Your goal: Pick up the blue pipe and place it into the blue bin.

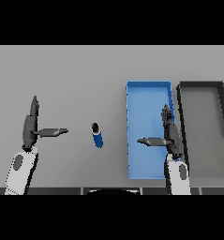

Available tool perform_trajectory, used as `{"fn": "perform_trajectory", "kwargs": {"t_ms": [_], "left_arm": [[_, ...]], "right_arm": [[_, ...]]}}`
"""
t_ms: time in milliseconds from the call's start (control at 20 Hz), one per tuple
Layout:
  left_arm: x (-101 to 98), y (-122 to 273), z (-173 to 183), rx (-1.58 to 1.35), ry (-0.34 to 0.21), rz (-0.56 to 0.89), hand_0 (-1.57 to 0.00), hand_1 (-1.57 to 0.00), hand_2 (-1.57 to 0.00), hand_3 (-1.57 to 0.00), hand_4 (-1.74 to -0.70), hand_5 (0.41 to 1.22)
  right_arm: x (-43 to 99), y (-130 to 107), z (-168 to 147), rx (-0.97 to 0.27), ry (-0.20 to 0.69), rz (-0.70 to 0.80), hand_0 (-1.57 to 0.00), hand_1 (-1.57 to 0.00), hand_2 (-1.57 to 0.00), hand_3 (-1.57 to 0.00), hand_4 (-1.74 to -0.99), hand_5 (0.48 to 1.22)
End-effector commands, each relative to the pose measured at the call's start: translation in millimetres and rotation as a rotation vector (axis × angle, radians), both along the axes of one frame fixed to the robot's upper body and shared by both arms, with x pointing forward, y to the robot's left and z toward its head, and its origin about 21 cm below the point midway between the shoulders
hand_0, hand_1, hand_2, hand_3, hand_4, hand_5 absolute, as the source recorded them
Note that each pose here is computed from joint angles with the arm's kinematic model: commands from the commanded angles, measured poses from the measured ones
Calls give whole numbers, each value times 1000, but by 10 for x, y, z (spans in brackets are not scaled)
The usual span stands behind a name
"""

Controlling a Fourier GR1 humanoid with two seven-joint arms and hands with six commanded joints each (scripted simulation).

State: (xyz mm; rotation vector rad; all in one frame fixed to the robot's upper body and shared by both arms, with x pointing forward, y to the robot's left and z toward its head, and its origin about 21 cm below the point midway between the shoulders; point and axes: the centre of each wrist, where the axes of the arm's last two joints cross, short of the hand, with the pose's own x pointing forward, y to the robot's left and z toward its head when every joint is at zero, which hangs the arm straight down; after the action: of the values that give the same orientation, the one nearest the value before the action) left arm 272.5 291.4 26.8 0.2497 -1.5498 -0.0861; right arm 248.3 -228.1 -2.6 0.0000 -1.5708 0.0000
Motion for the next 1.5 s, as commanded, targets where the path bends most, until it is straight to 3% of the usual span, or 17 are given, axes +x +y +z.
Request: {"fn": "perform_trajectory", "kwargs": {"t_ms": [0,250,300,400,500,750,1200,1450], "left_arm": [[1,0,1,0,-5,0,1,1,1,1,-1006,586],[8,4,4,6,-7,1,1,1,1,1,-1006,586],[-96,102,-2,80,-21,-131,1,1,1,1,-1006,586],[-203,277,-5,141,-10,-254,1,1,1,1,-1011,588],[-204,330,29,163,-7,-305,1,1,1,1,-1010,589],[-236,299,12,123,0,-403,1,1,1,1,-1023,594],[-372,-141,59,157,140,-699,1,1,1,1,-1076,488],[-392,-450,-40,163,149,-795,1,1,1,1,-1101,447]], "right_arm": [[1,1,0,0,0,-1,1,1,1,1,-1222,603],[11,7,-2,-2,4,0,1,1,1,1,-1222,603],[-59,-67,42,-110,-60,50,1,1,1,1,-1222,603],[-169,-143,92,-191,-92,108,1,1,1,1,-1230,601],[-228,-172,120,-218,-91,128,1,1,1,1,-1232,599],[-218,-140,147,-247,-76,135,1,1,1,1,-1218,589],[-190,-173,135,-243,-122,160,1,1,1,1,-1239,606],[-192,-151,126,-240,-118,157,1,1,1,1,-1262,617]]}}
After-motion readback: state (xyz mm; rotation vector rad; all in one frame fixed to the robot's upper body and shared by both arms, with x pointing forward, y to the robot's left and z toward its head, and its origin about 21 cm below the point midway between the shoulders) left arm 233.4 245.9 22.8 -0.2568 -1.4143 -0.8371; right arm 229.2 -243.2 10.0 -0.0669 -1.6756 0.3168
